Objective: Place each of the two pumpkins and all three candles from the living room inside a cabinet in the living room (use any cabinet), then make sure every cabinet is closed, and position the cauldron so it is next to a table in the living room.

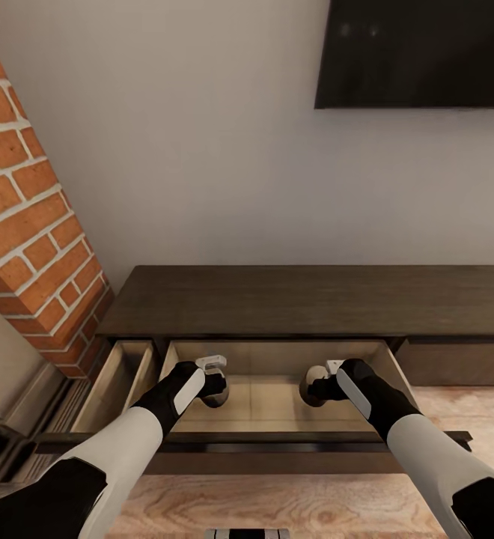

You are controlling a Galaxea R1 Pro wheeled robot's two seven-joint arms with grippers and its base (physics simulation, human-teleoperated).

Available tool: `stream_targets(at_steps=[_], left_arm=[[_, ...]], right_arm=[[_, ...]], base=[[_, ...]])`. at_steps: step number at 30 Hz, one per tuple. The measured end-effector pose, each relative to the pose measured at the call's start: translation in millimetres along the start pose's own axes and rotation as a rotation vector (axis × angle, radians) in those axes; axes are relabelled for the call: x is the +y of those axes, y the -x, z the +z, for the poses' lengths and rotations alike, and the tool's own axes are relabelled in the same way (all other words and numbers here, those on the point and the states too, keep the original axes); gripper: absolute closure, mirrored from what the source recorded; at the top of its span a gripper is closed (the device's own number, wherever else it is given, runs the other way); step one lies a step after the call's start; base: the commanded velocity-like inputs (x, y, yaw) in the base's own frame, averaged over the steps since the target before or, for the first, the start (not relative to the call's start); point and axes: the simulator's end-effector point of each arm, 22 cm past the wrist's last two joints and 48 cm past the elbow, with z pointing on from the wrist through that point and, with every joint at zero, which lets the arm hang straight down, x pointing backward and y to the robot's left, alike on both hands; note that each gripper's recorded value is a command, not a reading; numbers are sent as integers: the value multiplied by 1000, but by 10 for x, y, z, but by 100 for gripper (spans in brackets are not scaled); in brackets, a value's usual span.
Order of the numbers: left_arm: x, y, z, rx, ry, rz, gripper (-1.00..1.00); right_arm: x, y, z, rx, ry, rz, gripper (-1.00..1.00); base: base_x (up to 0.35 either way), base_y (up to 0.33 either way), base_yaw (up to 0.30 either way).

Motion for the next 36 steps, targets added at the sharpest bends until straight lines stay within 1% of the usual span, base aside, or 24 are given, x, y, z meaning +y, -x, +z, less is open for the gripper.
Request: stream_targets(at_steps=[36], left_arm=[[22, -79, 91, 19, 3, -2, 100]], right_arm=[[-3, -72, 95, 20, 0, 1, 100]], base=[[0, 0, 0]])
